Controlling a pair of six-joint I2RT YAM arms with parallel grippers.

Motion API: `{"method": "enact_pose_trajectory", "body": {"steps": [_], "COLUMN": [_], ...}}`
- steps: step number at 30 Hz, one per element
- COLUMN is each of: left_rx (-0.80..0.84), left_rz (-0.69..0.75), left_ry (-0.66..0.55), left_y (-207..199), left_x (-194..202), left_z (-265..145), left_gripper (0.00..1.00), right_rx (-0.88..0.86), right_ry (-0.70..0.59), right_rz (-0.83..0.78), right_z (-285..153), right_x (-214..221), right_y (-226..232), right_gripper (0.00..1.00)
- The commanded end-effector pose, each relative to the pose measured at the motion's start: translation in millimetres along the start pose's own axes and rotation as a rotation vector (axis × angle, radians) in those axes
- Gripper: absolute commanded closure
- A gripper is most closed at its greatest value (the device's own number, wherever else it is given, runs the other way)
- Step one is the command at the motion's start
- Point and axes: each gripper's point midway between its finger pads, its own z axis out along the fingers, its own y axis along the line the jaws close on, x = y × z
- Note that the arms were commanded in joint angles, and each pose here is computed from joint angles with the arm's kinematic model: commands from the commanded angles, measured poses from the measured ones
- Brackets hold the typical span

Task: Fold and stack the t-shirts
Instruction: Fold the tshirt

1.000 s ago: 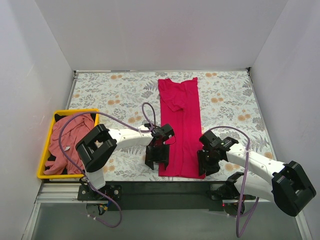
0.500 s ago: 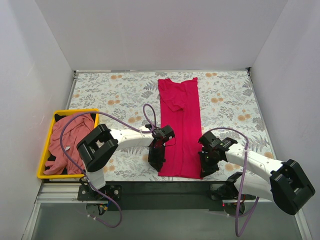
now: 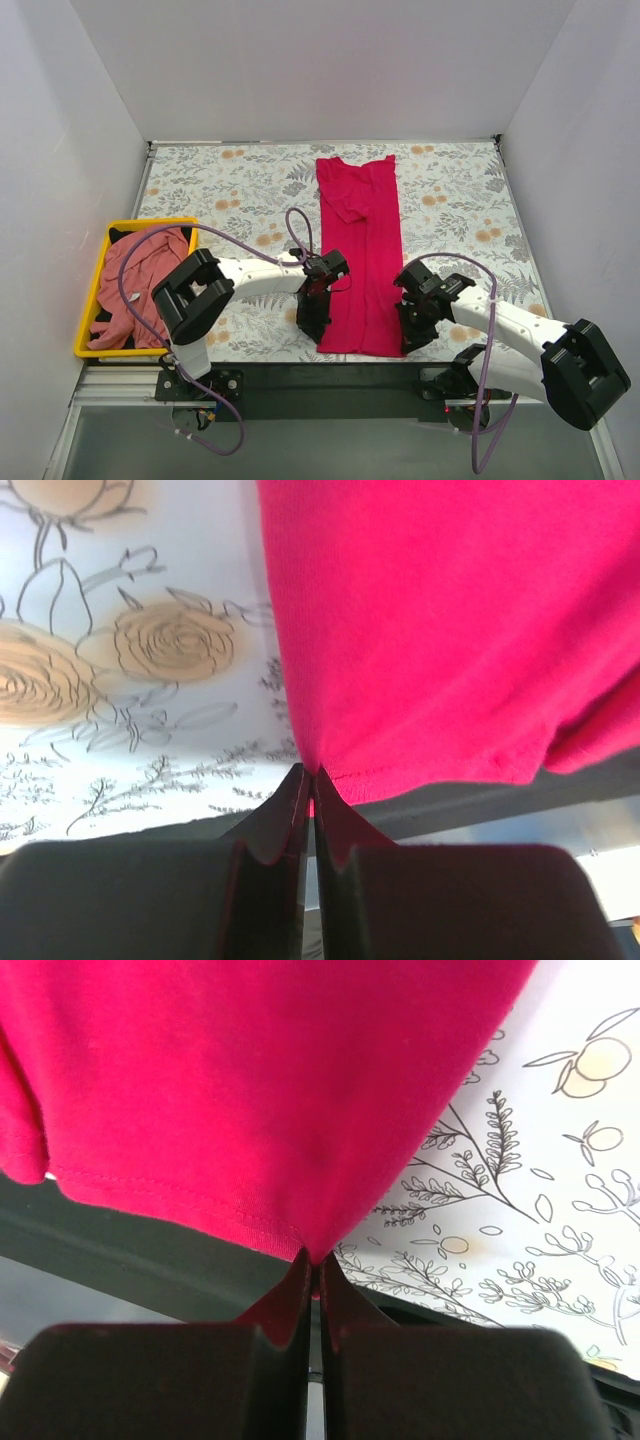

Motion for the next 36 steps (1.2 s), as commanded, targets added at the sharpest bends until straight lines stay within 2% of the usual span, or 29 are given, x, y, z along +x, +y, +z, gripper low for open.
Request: {"method": "enact_pose_trajectory", "body": {"steps": [1, 9, 15, 16, 20, 23, 29, 36], "left_rx": [0.078, 0.191, 0.259, 0.251, 0.257, 0.254, 0.222, 0.177], "left_rz": [0.014, -0.029, -0.083, -0.088, -0.11, -0.112, -0.096, -0.059], "left_ry": [-0.028, -0.178, -0.398, -0.396, -0.556, -0.631, -0.729, -0.795], "left_y": [-10, -19, -16, -12, -10, -9, -1, 7], "left_x": [0, -66, -150, -154, -210, -242, -284, -312], "left_z": [-26, -68, -120, -118, -149, -160, -149, -134], "left_gripper": [1.0, 1.0, 1.0, 1.0, 1.0, 1.0, 1.0, 1.0], "right_rx": [-0.003, 0.032, 0.059, 0.057, 0.073, 0.091, 0.09, 0.095], "right_ry": [-0.038, -0.189, -0.331, -0.349, -0.452, -0.523, -0.616, -0.641], "right_rz": [-0.057, -0.086, -0.049, -0.057, -0.028, -0.019, -0.024, -0.034], "right_z": [-15, -49, -85, -89, -112, -125, -130, -113], "right_x": [-13, -85, -161, -171, -220, -253, -299, -325], "right_y": [7, 16, 13, 16, 10, 3, -6, -16], "right_gripper": [0.99, 0.99, 0.99, 0.99, 0.99, 0.99, 0.99, 0.99]}}
